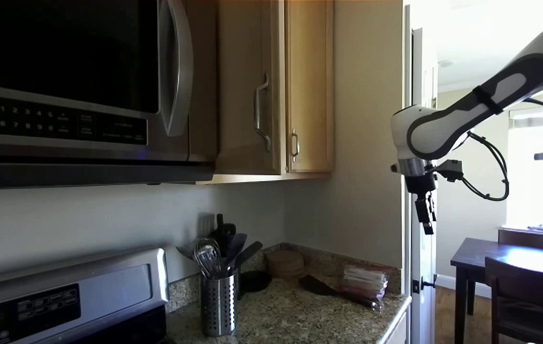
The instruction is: Close the left cabinet door
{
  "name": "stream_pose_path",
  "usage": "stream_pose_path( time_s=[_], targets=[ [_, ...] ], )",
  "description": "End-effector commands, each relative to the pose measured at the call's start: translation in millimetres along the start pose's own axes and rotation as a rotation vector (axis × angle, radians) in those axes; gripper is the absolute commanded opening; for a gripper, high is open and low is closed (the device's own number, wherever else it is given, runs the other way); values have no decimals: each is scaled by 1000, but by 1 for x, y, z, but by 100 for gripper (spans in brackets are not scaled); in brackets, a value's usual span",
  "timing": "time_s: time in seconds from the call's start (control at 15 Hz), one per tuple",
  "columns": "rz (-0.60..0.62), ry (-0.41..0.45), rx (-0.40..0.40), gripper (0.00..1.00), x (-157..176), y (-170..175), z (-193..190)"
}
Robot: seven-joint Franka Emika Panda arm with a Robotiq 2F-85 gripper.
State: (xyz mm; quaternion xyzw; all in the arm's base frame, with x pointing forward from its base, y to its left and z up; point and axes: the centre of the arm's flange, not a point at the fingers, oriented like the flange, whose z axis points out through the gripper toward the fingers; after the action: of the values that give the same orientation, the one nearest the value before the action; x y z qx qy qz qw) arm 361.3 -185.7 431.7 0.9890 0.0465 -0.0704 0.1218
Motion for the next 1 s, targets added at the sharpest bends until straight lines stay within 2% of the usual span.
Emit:
stream_pose_path(
  time_s=[0.0, 0.27, 0.47, 0.93],
  targets=[
    [-66, 53, 64, 100, 9, -24, -18],
    [-171, 150, 115, 100, 21, -64, -56],
    [-256, 225, 122, 100, 23, -94, -91],
    [-399, 410, 134, 100, 5, -159, -173]
  ],
)
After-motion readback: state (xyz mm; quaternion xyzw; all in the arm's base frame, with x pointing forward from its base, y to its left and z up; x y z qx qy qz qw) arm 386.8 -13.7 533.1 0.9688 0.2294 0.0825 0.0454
